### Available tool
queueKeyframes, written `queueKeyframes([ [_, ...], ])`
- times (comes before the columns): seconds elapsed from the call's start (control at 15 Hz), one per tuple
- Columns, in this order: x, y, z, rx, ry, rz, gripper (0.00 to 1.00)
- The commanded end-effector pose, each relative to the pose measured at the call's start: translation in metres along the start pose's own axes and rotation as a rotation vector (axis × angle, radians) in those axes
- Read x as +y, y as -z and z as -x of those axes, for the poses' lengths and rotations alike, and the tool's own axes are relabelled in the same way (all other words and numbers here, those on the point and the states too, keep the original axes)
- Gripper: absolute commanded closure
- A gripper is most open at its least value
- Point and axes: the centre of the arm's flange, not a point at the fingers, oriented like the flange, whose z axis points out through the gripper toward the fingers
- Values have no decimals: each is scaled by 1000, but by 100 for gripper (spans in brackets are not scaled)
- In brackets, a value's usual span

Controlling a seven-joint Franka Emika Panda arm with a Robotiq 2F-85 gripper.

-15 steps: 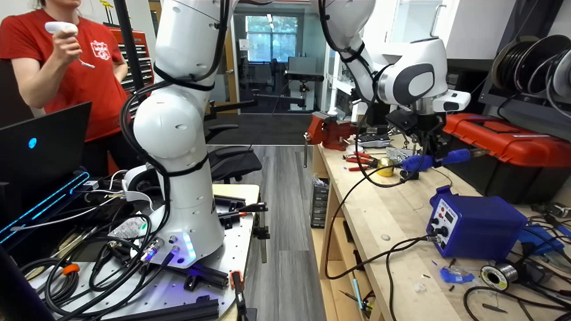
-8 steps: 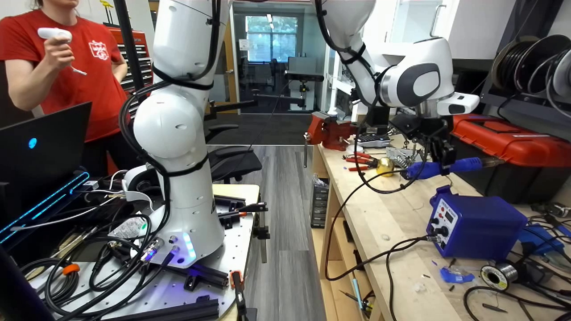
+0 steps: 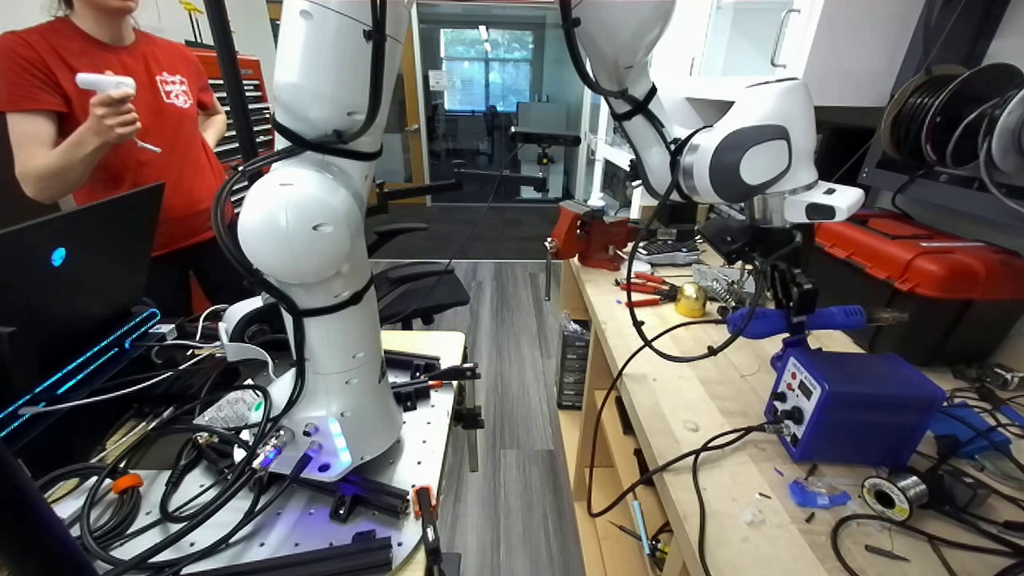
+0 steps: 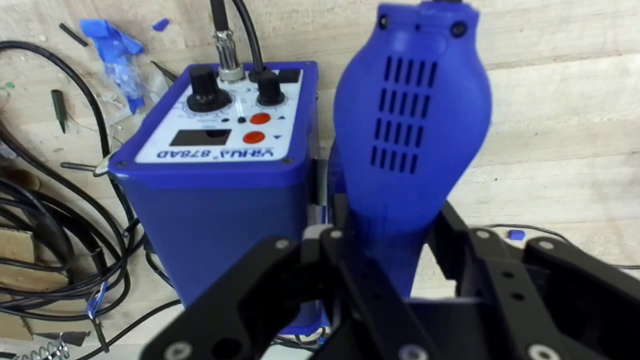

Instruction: Pick the soldering pump and put it on the side of the soldering station

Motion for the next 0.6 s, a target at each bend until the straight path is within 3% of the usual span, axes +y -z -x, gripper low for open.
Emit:
queueKeyframes([
  [0.0, 10, 3, 16, -32, -25, -3, 84],
  [0.53, 1, -17, 27, -92, -39, -46, 84],
])
